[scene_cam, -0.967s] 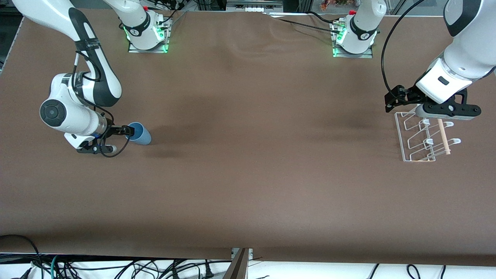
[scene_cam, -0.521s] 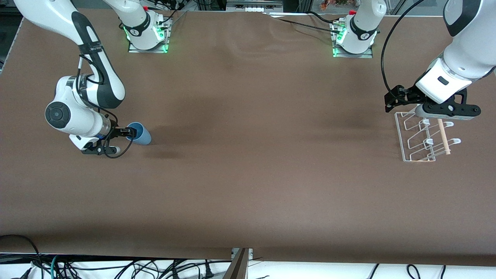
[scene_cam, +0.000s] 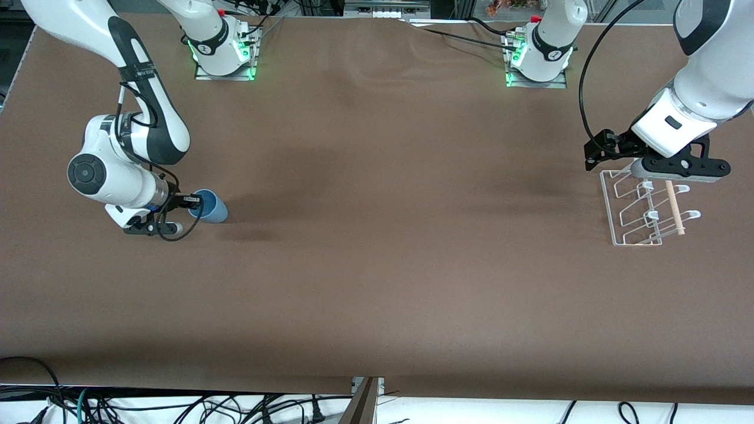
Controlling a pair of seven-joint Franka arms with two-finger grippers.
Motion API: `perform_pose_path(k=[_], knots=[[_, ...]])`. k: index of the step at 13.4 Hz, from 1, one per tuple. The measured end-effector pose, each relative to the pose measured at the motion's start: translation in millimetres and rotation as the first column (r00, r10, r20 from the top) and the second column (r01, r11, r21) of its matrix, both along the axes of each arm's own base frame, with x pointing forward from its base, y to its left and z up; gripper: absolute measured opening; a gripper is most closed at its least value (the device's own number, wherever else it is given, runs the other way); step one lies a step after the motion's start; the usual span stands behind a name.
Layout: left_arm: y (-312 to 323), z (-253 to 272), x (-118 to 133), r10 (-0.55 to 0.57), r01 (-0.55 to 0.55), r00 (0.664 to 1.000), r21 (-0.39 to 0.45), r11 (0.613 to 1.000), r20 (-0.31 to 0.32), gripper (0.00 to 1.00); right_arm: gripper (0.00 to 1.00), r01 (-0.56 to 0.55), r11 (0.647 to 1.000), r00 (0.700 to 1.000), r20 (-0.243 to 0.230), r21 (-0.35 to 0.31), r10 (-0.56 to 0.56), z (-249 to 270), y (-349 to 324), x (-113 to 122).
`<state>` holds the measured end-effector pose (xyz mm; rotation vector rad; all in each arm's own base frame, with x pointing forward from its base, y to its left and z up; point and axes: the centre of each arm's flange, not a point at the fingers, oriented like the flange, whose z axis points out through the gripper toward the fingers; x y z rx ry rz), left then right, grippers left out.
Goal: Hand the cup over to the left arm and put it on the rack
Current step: 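Close the right gripper on the blue cup's rim and lift it, then carry the cup toward center while the left gripper approaches it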
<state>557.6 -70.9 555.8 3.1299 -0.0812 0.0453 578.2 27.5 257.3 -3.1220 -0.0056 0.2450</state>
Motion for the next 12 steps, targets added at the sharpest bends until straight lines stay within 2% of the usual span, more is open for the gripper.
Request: perform_pose_path(k=[2,4,7,8,10,12], knots=[[-0.1,0.0,0.0,0.0,0.0,1.0,0.0,1.0,0.0,1.0,0.06,0.004,1.0,1.0,0.017,0.007,-0.004,4.7,1.7,4.4],[-0.2,0.0,0.0,0.0,0.0,1.0,0.0,1.0,0.0,1.0,0.06,0.033,0.997,0.998,0.042,0.069,-0.036,23.7,17.0,17.1],[-0.6,-0.2,-0.1,-0.001,0.001,1.0,0.0,1.0,-0.001,1.0,0.05,0.121,0.954,0.992,0.004,0.275,-0.127,73.4,55.6,36.9],[-1.6,-1.3,-0.1,-0.003,0.003,1.0,0.0,1.0,-0.004,1.0,0.05,0.127,0.934,0.991,-0.008,0.334,-0.132,93.6,69.8,42.6],[-6.1,-8.9,0.1,-0.011,0.011,1.0,0.003,1.0,-0.029,1.0,0.05,0.101,0.901,0.994,-0.004,0.423,-0.11,130.4,103.3,50.5],[-16.6,-18.7,0.0,-0.043,0.043,0.997,0.003,0.999,-0.059,1.0,0.05,0.097,0.845,0.994,-0.012,0.526,-0.106,150.3,144.2,50.4]])
